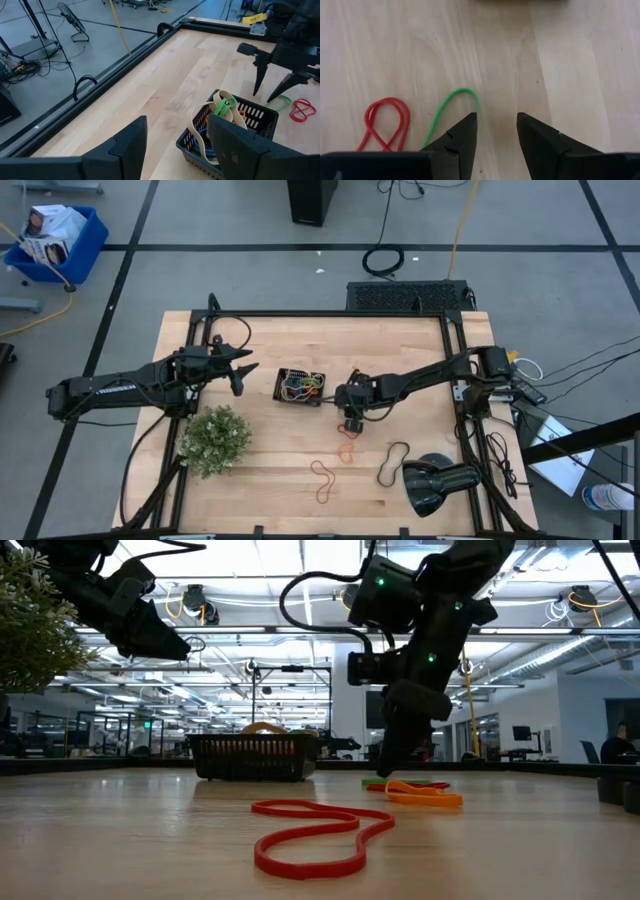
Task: Pick and place rubber bands into bin
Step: Put the green rubber band into the black bin, then put the top red rubber band into the black bin
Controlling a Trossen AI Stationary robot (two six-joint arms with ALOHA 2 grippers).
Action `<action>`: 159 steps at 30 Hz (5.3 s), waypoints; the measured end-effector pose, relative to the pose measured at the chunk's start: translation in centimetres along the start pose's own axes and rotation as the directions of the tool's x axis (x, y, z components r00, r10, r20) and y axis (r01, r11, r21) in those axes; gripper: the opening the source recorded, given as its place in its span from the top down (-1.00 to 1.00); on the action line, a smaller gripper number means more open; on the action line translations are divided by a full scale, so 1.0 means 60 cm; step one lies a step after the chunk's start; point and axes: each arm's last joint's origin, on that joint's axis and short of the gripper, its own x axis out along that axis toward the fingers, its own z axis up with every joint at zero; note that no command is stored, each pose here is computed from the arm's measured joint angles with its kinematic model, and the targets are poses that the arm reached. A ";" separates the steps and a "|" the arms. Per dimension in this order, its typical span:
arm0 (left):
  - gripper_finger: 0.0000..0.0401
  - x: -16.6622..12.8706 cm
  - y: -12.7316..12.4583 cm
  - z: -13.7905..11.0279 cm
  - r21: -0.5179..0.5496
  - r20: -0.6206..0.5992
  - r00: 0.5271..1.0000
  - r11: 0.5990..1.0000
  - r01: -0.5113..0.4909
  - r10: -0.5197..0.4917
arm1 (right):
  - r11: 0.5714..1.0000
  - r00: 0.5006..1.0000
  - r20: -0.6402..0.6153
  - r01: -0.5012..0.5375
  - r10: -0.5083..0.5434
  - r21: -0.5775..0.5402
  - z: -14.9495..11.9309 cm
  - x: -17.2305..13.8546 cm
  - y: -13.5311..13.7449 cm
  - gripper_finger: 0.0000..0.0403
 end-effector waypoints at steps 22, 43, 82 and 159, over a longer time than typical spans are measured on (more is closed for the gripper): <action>-0.08 0.000 0.000 0.000 0.000 -0.001 1.000 1.000 0.000 0.000 | 0.999 0.999 0.021 -0.031 0.030 0.026 0.003 0.002 0.005 0.35; -0.08 0.000 0.000 0.000 0.000 0.000 1.000 1.000 -0.001 0.001 | 0.997 0.996 0.033 -0.081 0.081 0.003 -0.030 0.026 0.004 0.93; -0.08 0.000 0.000 0.000 0.000 0.002 1.000 1.000 0.000 0.000 | 0.981 0.737 0.667 0.033 0.105 -0.192 0.124 -0.226 -0.056 1.00; -0.08 0.000 0.000 0.000 0.000 -0.001 1.000 1.000 -0.001 0.001 | 0.963 0.925 0.328 -0.114 0.193 -0.246 0.089 -0.176 -0.012 0.20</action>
